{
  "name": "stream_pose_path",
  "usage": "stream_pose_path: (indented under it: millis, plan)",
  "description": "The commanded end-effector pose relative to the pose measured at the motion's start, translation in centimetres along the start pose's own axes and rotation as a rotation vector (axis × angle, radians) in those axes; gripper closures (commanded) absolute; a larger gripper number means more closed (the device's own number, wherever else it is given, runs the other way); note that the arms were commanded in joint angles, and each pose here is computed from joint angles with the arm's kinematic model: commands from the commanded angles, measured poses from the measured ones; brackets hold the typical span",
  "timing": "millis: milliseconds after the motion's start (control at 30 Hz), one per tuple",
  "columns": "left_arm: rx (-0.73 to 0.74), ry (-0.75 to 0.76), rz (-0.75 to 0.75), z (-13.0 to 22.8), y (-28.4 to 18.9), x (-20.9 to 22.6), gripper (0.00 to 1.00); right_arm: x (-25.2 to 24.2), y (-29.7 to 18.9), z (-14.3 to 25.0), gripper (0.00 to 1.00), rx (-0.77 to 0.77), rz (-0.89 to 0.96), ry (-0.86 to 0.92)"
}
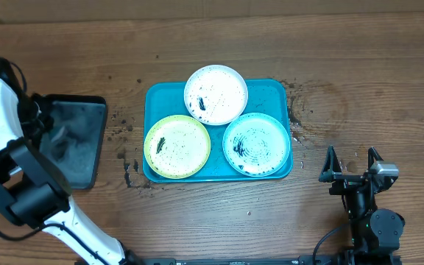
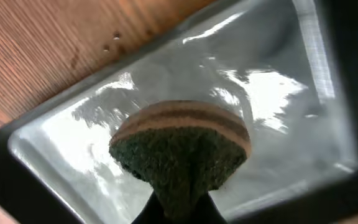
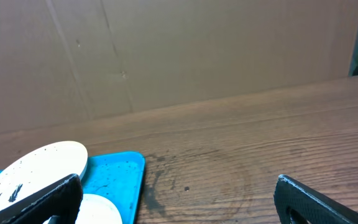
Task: Clean dirty plates on tray and stack at the side
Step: 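Dip the held sponge in the basin water with the left gripper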
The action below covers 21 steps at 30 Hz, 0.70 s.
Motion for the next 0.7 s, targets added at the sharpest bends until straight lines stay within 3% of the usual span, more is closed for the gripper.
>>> stream_pose_path:
  millis: [0, 133, 333, 667]
  plan:
    - [-0.042, 0.007, 0.119, 0.1, -3.1, -1.1, 0.96, -0.1, 0.0, 0.2, 0.0, -0.006, 0.004, 0.003]
    - [-0.003, 0.019, 0.039, 1.0, -0.3, -1.2, 0.96, -0.1, 0.0, 0.2, 0.0, -0.006, 0.004, 0.003]
    - [0.05, 0.052, 0.034, 3.0, 4.5, -2.0, 0.96, -0.1, 0.0, 0.2, 0.0, -0.006, 0.004, 0.003]
    - [-0.016, 0.047, 0.009, 0.9, -3.0, -1.7, 0.96, -0.1, 0.0, 0.2, 0.0, -0.006, 0.004, 0.003]
Point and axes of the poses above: each gripper's point midway between its finger pads, its own y axis out along the fingers, its own x axis along the line the jaws close on, z = x × y, the point moved 8 cm from there along -y, back along the fingers, and after that the axes turned 12 degrees about y, right-handed, at the moved point
